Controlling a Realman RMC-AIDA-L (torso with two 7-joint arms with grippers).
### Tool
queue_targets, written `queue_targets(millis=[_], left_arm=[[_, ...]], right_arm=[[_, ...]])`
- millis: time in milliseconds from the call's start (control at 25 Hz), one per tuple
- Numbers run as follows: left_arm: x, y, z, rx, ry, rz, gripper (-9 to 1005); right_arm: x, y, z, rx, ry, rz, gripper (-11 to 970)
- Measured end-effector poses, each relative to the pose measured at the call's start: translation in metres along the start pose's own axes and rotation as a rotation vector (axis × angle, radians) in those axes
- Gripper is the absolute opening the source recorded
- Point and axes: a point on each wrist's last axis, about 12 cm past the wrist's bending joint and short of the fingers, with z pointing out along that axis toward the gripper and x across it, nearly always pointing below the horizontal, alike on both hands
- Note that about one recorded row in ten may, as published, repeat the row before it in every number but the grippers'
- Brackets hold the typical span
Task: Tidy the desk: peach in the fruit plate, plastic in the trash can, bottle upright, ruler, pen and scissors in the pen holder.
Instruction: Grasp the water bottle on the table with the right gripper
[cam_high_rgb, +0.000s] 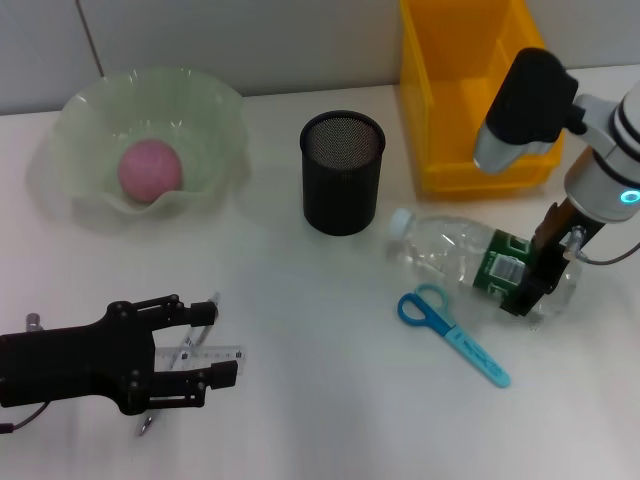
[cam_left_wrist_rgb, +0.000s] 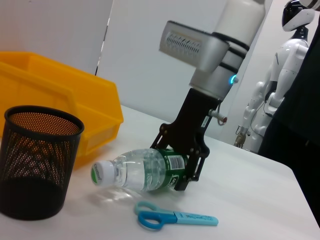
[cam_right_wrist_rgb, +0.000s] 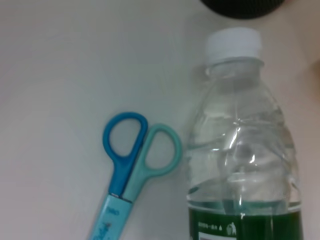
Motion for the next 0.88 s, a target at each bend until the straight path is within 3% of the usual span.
queue_targets(millis=[600,880], left_arm=[[-0.003,0.001,-0.002,-0.005,0.002,0.005,831],[-0.004,0.003,-0.003,-0.021,-0.011,0.009,831]], right_arm=[[0.027,0.012,-0.01,-0.048,-0.191,0.0,771],[0.046,0.019,-0.019,-0.05,-0.366,-0.033,771]])
